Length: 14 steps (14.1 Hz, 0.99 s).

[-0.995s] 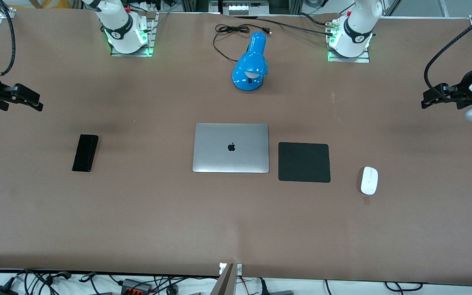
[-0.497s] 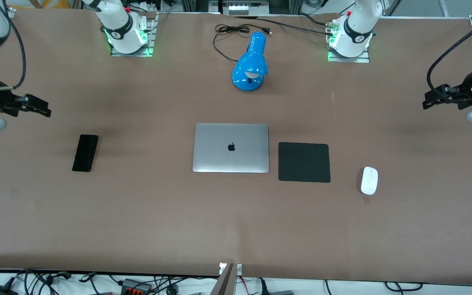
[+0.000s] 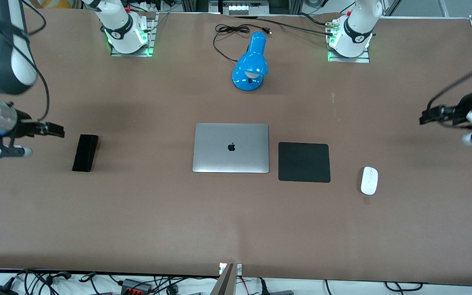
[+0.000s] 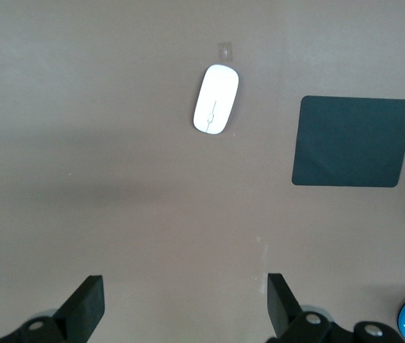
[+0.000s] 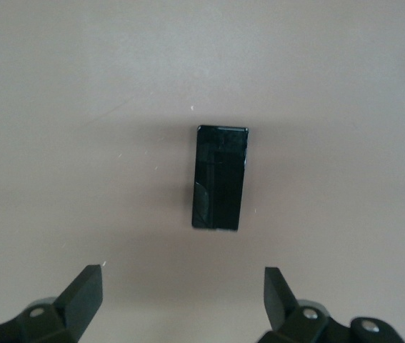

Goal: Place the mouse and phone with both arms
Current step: 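Move the right gripper to the phone while the left gripper reaches the mouse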

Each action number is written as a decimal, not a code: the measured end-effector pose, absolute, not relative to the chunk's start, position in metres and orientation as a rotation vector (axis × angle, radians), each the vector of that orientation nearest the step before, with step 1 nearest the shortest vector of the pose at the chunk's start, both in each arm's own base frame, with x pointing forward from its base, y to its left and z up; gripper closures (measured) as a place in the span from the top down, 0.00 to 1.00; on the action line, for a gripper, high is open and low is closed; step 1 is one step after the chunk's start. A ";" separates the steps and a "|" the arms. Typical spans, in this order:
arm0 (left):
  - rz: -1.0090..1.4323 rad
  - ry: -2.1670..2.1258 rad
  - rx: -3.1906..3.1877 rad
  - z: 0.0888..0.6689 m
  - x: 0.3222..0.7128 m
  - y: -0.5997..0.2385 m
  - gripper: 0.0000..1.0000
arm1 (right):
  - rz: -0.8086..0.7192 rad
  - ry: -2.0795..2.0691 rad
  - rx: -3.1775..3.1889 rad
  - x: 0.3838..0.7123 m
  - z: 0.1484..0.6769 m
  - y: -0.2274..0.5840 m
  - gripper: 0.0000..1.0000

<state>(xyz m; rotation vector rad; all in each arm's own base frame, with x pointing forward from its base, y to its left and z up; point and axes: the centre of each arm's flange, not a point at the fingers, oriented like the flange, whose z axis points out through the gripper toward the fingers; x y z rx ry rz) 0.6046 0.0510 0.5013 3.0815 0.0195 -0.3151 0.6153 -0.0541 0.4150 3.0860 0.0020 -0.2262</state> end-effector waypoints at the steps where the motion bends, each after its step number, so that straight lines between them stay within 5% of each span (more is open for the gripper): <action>1: -0.352 0.012 3.066 0.476 0.616 0.051 1.00 | -0.237 -0.004 3.086 0.620 0.396 -0.058 1.00; 7: -0.378 -0.131 3.080 0.350 0.666 0.014 1.00 | -0.306 -0.046 3.090 0.624 0.277 -0.081 1.00; 14: -0.277 -0.229 3.077 0.253 0.689 -0.002 1.00 | -0.398 -0.109 3.091 0.614 0.207 -0.108 1.00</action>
